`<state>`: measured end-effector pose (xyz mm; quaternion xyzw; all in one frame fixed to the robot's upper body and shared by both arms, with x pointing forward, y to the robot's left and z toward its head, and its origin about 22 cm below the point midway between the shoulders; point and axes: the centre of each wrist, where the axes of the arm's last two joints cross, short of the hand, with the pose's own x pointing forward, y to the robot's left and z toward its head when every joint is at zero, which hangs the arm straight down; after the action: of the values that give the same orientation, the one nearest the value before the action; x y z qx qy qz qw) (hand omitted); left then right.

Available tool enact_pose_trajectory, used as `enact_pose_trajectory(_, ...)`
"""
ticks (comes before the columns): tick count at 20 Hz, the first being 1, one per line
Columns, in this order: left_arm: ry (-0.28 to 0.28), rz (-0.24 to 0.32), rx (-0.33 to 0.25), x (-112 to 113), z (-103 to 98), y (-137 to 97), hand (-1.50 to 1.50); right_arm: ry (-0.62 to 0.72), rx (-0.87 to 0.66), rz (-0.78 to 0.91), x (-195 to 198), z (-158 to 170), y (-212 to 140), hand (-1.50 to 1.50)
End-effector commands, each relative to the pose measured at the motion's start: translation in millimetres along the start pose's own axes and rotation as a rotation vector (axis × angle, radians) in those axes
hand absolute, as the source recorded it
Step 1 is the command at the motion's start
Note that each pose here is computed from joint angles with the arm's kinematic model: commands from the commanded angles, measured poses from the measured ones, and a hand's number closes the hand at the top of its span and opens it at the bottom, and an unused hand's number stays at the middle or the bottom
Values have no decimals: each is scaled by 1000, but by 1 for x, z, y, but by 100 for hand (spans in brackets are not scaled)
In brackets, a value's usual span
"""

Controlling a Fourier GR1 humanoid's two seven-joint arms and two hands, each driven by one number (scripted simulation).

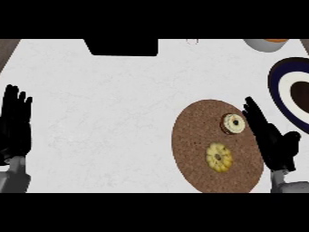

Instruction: Pick the squash from the placemat and place it in the plate

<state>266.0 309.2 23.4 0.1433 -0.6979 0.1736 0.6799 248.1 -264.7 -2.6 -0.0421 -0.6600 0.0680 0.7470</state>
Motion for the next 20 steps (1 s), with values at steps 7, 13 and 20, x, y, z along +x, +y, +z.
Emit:
enact_pose_trajectory(7,-66,-227,-304,12,-4,-30,0,-344,168,712,45,-26,57,-150)
enact_pose_trajectory(13,-41,-313,-447,19,-7,-45,0,-336,4,773,-16,19,153,-150)
enact_pose_trajectory(20,-20,-327,-420,4,-6,-54,0,-452,-85,1097,-32,43,159,-150)
